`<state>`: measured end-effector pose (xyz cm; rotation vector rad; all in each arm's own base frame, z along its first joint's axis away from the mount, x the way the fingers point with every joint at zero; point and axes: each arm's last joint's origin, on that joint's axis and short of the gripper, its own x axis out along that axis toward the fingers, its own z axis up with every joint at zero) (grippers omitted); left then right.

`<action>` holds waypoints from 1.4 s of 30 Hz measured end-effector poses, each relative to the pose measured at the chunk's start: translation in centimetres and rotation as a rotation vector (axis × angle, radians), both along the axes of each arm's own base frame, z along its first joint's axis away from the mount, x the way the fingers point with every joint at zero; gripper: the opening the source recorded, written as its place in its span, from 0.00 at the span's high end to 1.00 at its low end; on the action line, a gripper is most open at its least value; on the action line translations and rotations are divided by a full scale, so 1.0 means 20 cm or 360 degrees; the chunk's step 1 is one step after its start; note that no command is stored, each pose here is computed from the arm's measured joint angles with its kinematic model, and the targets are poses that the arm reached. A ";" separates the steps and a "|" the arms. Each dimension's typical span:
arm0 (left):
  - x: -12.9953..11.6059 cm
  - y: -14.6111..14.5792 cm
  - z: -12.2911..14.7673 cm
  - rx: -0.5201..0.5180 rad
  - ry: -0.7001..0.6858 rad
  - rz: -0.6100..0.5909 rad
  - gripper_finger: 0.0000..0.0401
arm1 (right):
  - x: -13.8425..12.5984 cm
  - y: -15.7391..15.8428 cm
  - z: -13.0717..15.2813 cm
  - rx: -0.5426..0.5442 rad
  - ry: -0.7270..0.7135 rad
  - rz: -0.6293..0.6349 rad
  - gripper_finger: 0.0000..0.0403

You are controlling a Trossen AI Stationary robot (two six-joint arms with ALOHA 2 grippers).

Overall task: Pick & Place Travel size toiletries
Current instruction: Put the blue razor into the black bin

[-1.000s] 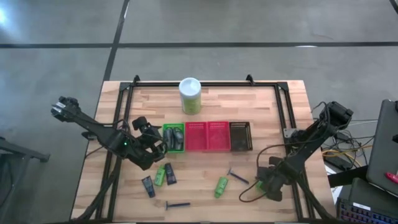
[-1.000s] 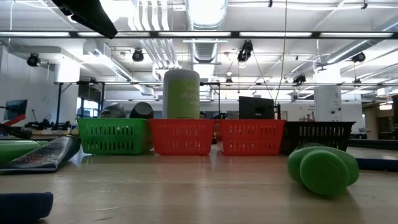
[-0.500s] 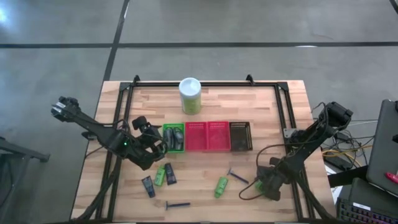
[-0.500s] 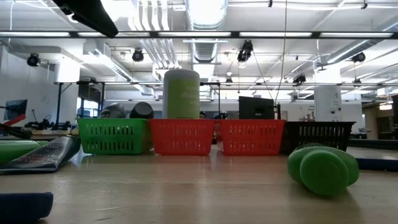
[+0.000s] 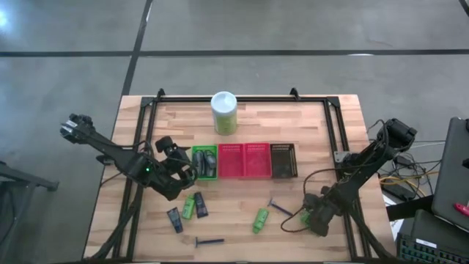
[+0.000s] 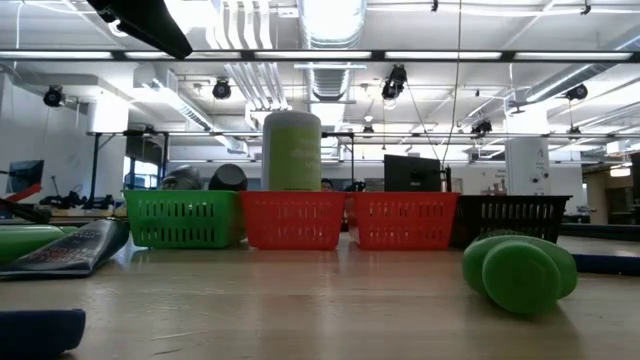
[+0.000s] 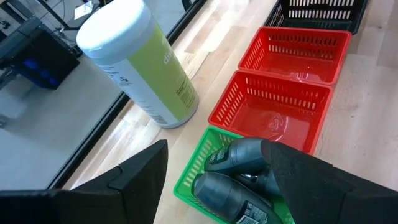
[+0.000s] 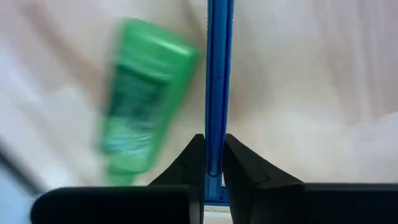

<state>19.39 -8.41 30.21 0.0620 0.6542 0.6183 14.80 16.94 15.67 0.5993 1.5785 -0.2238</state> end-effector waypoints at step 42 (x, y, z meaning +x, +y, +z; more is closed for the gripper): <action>0.00 0.00 0.00 0.0026 -0.0036 0.0025 0.29 | 0.51 -0.98 0.11 -0.0173 -0.0226 -0.1142 0.88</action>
